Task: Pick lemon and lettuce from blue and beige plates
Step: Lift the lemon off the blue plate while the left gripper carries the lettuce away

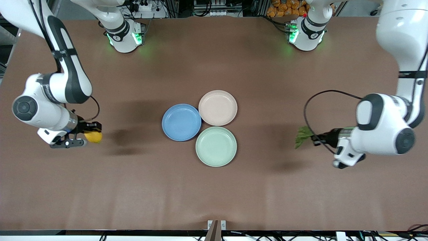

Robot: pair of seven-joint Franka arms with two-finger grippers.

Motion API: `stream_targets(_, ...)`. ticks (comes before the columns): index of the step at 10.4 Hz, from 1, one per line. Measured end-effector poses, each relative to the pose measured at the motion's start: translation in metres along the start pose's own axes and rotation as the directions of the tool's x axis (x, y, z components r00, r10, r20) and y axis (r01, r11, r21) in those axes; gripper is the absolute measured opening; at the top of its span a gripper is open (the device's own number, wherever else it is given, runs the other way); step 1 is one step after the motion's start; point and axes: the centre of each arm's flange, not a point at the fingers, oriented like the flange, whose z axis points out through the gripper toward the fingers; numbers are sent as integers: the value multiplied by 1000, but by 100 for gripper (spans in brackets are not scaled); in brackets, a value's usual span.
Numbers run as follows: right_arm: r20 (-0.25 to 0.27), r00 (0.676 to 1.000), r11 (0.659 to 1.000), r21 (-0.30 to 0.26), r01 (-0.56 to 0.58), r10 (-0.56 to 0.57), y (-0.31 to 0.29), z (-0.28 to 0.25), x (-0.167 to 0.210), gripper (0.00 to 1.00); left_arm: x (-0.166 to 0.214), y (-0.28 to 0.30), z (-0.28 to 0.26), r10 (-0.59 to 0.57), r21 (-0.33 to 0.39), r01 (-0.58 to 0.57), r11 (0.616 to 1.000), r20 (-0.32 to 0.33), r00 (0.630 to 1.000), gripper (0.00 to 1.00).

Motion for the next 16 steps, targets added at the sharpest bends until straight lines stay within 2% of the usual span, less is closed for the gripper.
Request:
stream_targets(2,-14,1000,1000,17,-14,14,0,45,-1,68,17,-42,11,46,-20,-46,999,20,999,2)
stream_targets(4,-13,1000,999,22,-25,25,2,71,-1,68,24,-50,26,63,-29,-62,998,32,998,2)
stream_targets(7,-4,999,999,26,-39,39,7,82,-3,68,35,-53,52,71,-39,-69,997,40,997,4)
stream_targets(9,-7,999,999,26,-41,42,8,82,-3,68,37,-54,62,70,-41,-68,997,52,996,10)
stream_targets(11,-18,999,999,26,-46,46,10,80,-1,94,39,-55,68,78,-44,-76,996,54,995,38)
stream_targets(12,-30,998,999,25,-47,48,11,76,2,100,39,-54,69,83,-45,-81,996,55,995,52)
stream_targets(14,-76,996,998,23,-53,55,17,56,15,100,41,-51,63,106,-13,-105,994,31,994,79)
stream_targets(16,-123,990,998,20,-67,69,27,24,25,100,39,-42,37,142,34,-141,989,-22,990,100)
